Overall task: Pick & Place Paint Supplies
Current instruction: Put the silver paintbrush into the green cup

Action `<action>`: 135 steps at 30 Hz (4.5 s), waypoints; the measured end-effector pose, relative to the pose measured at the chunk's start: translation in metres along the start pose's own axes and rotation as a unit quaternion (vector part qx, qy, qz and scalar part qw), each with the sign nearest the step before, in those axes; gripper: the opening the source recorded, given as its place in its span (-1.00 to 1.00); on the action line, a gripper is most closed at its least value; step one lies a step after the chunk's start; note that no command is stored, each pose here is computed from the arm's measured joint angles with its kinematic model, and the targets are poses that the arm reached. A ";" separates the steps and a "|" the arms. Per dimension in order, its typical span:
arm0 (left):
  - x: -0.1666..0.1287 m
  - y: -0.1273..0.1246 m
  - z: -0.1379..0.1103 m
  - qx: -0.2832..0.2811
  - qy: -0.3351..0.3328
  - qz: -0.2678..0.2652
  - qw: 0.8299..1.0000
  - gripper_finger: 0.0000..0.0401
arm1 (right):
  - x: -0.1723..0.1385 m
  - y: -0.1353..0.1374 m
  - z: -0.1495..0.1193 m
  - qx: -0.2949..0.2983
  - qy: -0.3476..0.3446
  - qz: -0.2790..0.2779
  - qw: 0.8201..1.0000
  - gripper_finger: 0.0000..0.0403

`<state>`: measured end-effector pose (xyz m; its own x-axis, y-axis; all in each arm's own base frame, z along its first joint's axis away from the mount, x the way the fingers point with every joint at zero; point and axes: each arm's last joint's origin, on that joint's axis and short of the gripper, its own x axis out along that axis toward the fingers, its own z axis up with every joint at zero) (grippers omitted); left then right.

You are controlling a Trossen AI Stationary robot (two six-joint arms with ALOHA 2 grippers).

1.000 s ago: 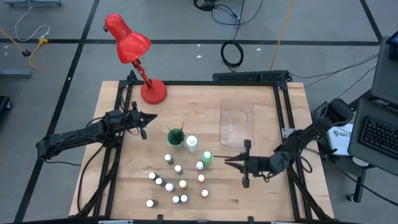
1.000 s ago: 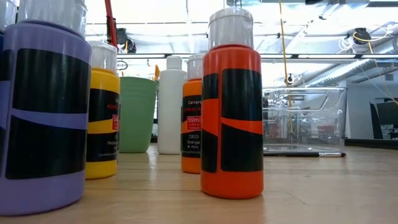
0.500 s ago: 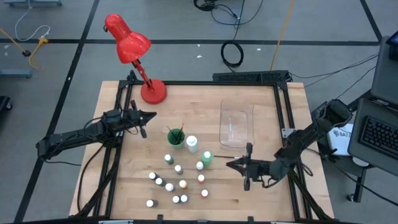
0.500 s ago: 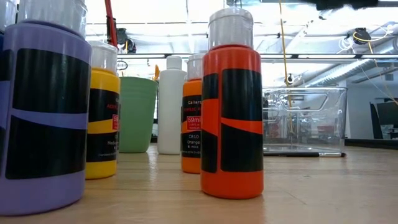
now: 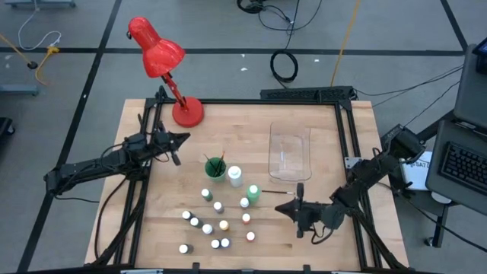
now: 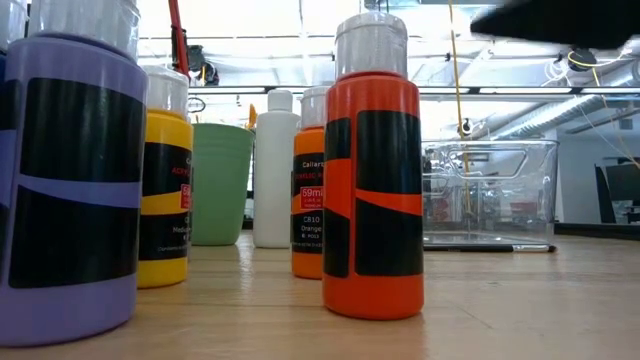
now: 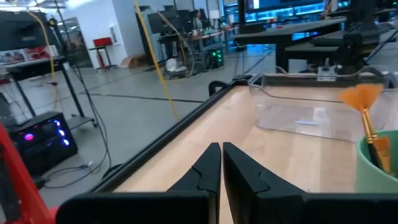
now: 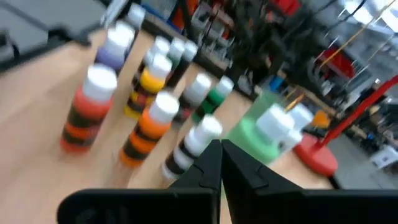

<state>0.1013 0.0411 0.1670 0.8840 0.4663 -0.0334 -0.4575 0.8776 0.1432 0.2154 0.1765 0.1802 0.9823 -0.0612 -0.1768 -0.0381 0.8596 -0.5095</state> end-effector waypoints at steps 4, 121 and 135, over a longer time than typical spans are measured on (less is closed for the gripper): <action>0.000 0.000 0.001 0.011 -0.004 0.003 1.000 -0.89 | -0.002 -0.001 0.010 -0.002 -0.010 0.021 1.000 -0.96; 0.000 0.001 0.003 0.044 -0.014 0.005 0.999 -0.89 | -0.016 -0.002 -0.016 0.125 0.225 0.121 0.959 -0.99; 0.000 0.001 0.003 0.044 -0.015 0.005 0.999 -0.89 | -0.010 -0.048 0.087 -0.002 0.056 0.039 0.998 -1.00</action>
<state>0.1013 0.0412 0.1700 0.8823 0.4707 -0.0027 -0.4575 0.8588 0.2304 0.2232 0.1801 0.2791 0.9497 -0.0514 -0.3090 -0.1142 0.8617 -0.4943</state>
